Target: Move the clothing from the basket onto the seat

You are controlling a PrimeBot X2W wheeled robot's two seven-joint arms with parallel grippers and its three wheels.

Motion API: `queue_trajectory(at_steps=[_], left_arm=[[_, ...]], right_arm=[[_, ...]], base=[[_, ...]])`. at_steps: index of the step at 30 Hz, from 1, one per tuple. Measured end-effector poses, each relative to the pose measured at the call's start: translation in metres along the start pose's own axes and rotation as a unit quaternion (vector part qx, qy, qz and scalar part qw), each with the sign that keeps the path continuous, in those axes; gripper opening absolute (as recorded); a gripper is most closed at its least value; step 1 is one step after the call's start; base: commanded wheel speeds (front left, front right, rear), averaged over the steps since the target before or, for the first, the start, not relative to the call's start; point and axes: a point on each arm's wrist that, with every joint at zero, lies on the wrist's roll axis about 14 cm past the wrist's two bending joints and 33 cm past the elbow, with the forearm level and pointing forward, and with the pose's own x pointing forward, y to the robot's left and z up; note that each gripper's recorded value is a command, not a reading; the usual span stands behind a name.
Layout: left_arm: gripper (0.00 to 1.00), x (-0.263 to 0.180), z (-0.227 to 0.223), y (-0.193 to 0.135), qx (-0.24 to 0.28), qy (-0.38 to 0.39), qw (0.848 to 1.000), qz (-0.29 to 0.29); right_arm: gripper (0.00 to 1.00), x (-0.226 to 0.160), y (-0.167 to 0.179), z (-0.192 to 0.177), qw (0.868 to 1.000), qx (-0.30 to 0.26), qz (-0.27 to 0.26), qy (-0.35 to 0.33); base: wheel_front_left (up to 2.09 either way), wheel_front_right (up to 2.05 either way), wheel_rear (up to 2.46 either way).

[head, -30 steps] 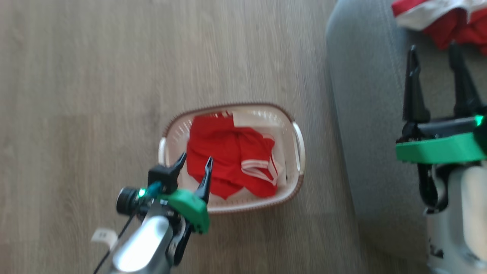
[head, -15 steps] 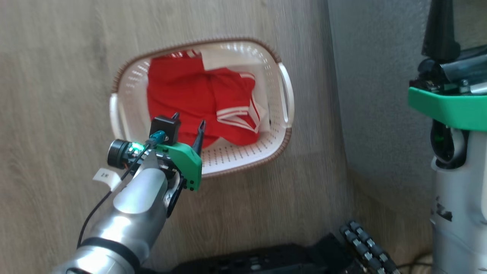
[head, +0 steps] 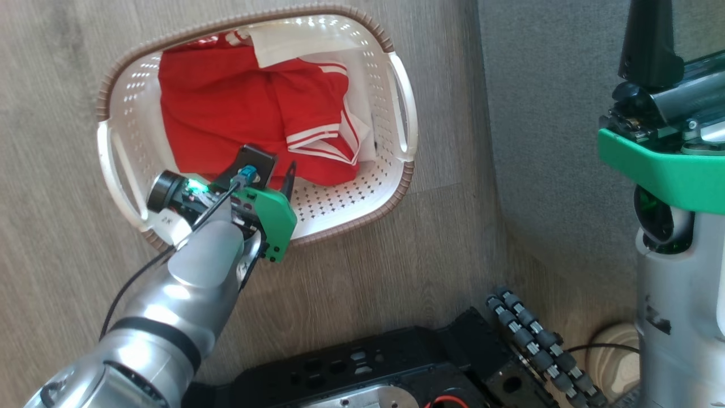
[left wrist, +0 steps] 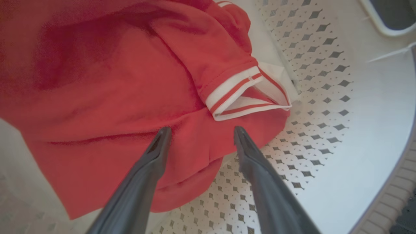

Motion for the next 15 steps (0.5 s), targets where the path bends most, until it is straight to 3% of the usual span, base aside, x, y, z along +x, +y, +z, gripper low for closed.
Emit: queue_trajectory(at_steps=[15], left_arm=[[1.0, 0.023, -0.01, 0.011, 0.038, 0.045, 0.998, 0.02]], right_arm=[[1.0, -0.006, -0.005, -0.013, 1.0, 0.0, -0.004, 0.015]], base=[[0.0, 0.0, 0.0]])
